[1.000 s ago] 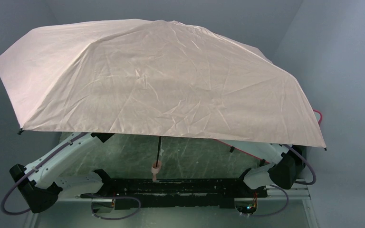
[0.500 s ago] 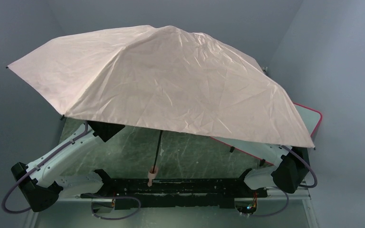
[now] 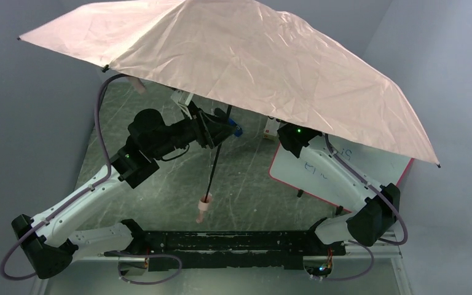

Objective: Put away the umbrella

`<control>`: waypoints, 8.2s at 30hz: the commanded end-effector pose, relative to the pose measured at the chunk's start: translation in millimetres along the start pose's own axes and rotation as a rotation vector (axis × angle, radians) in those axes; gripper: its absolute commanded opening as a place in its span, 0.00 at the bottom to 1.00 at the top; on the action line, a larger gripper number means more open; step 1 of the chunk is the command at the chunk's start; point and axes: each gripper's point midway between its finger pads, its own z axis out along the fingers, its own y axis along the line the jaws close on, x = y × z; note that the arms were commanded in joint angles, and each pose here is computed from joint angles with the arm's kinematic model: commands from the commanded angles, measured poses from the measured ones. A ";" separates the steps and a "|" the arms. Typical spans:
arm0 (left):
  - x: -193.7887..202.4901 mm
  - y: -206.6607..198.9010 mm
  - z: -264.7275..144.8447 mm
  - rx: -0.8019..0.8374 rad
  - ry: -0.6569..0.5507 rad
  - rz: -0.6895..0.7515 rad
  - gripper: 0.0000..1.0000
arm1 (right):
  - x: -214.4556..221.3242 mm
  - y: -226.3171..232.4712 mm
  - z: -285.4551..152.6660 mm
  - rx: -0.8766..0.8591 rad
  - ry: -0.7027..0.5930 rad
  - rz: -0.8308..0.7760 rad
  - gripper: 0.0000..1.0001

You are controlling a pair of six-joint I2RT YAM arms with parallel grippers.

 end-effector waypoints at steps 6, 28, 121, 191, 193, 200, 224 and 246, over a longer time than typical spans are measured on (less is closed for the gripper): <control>15.8 -13.2 -3.3 0.098 0.046 -0.009 0.49 | -32.5 42.0 13.1 -0.128 -0.098 0.036 0.00; -49.1 -26.8 26.5 0.107 -0.143 0.017 0.05 | 80.5 -33.7 -76.9 0.060 0.276 -0.109 0.00; -28.1 32.8 -0.9 -0.216 -0.039 0.066 0.05 | 151.7 -51.8 -118.6 0.155 0.408 -0.044 0.00; 68.7 99.3 -126.7 -0.657 0.365 0.046 0.05 | 275.5 -74.4 -181.2 0.327 0.695 0.114 0.01; 62.8 97.1 -126.8 -0.665 0.369 0.050 0.05 | 280.5 -65.7 -179.6 0.315 0.720 0.135 0.01; 26.5 81.4 -139.5 -0.730 0.386 0.061 0.05 | 288.7 -16.0 -173.0 0.298 0.749 0.216 0.00; 113.6 136.3 -145.5 -0.858 0.474 -0.031 0.05 | 354.8 -124.3 -266.1 0.601 0.925 0.154 0.05; 141.6 208.6 -118.0 -0.945 0.438 -0.042 0.05 | 291.8 -173.5 -310.8 0.682 0.867 0.049 0.65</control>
